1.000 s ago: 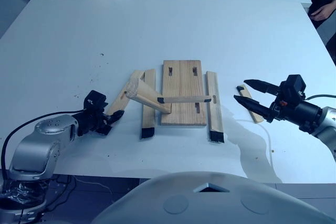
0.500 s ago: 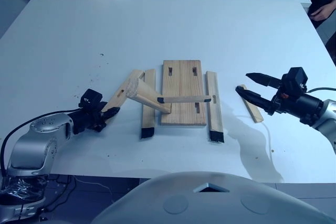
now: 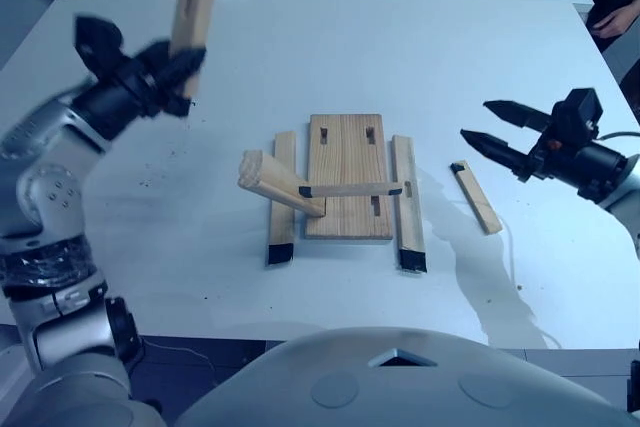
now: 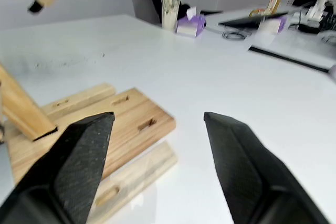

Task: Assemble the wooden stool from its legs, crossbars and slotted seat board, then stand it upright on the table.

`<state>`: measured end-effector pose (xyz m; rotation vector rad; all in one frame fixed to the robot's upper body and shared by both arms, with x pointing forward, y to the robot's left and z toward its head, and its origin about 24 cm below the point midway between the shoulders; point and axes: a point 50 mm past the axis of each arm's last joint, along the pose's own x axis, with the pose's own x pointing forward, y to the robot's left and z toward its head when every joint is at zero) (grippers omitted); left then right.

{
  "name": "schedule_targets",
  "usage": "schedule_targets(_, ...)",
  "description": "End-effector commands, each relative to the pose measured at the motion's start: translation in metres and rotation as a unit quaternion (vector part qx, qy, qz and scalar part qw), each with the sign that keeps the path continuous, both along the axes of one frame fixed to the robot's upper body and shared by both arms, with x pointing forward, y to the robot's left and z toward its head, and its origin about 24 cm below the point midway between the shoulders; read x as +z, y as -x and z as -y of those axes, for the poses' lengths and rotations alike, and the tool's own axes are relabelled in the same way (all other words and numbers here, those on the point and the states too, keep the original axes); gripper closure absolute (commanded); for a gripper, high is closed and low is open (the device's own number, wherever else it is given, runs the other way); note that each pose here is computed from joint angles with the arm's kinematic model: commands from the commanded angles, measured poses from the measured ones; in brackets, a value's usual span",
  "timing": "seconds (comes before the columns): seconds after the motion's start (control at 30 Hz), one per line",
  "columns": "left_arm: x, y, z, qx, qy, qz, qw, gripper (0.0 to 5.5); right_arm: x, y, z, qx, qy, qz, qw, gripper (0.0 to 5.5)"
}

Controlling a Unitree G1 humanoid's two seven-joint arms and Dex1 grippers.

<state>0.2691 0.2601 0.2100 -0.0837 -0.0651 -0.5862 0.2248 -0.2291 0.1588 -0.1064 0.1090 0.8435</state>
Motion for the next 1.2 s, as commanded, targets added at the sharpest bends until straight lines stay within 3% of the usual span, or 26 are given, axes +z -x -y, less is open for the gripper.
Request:
schedule_targets(0.03, 0.045, 0.006, 0.039, -0.142, 0.015, 0.080, 0.986, 3.49, 0.038, -0.016, -0.018, 0.049, -0.062, 0.055, 0.995, 2.35)
schedule_targets(0.13, 0.062, 0.020, 0.074, -0.270, 0.011, 0.100, 0.958, 3.49, 0.069, -0.021, -0.041, 0.132, -0.131, 0.074, 0.980, 2.35)
schedule_targets(0.3, 0.065, 0.043, 0.098, -0.422, 0.018, 0.074, 0.904, 3.49, 0.107, -0.016, -0.063, 0.268, -0.200, 0.058, 0.941, 1.60)
schedule_targets(1.0, 0.038, 0.041, 0.112, -0.449, -0.008, 0.027, 0.893, 3.49, 0.111, -0.014, -0.099, 0.358, -0.168, 0.030, 0.918, 1.47)
schedule_targets(1.2, 0.031, 0.043, 0.110, -0.455, -0.018, 0.013, 0.890, 3.49, 0.113, -0.013, -0.101, 0.366, -0.163, 0.033, 0.916, 2.33)
